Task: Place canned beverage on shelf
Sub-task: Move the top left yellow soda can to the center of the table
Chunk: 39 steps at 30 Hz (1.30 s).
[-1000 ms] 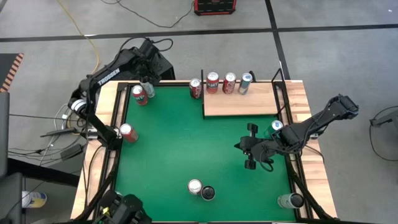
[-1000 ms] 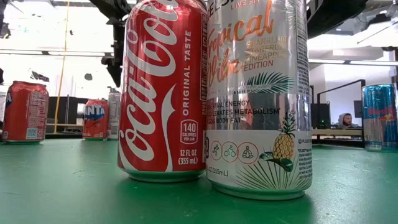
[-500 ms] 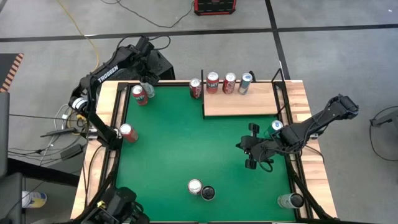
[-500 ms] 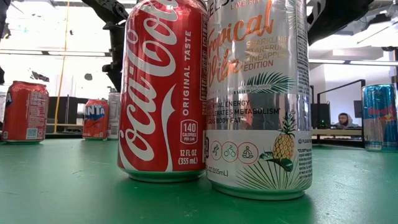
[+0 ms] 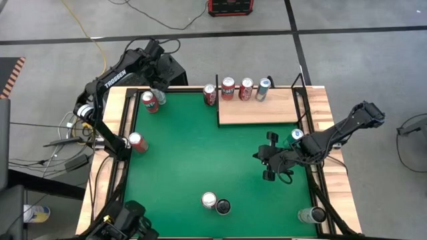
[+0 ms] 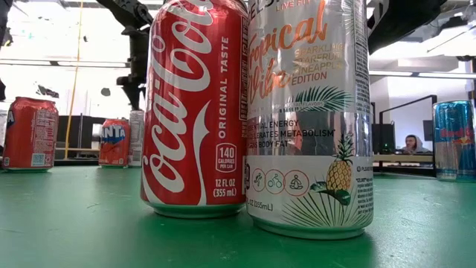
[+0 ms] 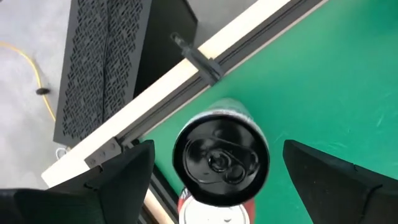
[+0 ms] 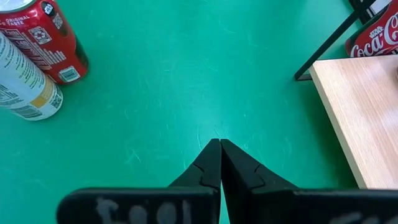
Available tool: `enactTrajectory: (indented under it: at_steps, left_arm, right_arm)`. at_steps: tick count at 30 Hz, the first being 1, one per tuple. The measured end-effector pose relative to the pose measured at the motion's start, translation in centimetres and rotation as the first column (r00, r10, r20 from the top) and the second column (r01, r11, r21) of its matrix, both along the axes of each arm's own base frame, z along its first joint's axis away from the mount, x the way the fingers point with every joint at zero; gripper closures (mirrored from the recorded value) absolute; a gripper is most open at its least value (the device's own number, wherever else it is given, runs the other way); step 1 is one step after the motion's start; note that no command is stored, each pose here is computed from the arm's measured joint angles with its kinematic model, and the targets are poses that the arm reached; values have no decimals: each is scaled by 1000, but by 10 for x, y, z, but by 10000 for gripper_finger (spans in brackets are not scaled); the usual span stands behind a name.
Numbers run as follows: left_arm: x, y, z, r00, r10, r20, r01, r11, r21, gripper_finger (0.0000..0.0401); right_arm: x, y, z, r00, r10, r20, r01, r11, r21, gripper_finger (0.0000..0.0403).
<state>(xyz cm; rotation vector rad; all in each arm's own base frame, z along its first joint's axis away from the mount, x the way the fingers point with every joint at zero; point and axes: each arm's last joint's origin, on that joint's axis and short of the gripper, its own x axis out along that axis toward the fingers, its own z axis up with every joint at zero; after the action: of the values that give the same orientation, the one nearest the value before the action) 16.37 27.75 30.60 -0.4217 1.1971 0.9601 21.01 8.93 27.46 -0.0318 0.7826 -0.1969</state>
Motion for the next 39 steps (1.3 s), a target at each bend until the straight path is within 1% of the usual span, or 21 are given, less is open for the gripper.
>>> enactTrajectory:
  at_steps: [5,12,17,26,29,35,37,39]
  left_arm:
    - [-1,-1,-7,1000,10,-11,-10,1000,-27,60]
    - [1,1,-12,999,33,15,-32,999,-18,60]
    - [0,-1,-26,1000,27,-4,-27,998,-48,60]
    - [2,1,-27,1000,22,17,-22,999,-25,62]
    - [2,0,-27,1000,14,15,-14,999,-35,78]
    - [2,-1,-27,1000,11,11,-11,999,-46,158]
    - [2,-1,-27,1000,8,21,-7,999,-51,162]
    - [4,-4,-26,998,-19,67,24,997,-74,162]
  right_arm:
    - [0,0,0,1000,2,-1,-2,1000,-1,374]
    - [0,0,0,1000,3,-1,-3,1000,-2,374]
    - [0,0,0,1000,4,-4,-4,1000,-3,373]
    - [-3,-1,-2,999,4,-35,-5,1000,-18,373]
    - [-3,-1,-2,999,4,-35,-5,1000,-18,373]
    - [-3,-1,-2,999,4,-35,-4,1000,-17,372]
    - [-3,-1,-2,999,4,-35,-5,1000,-17,372]
    - [-3,-1,-2,999,4,-35,-4,1000,-17,372]
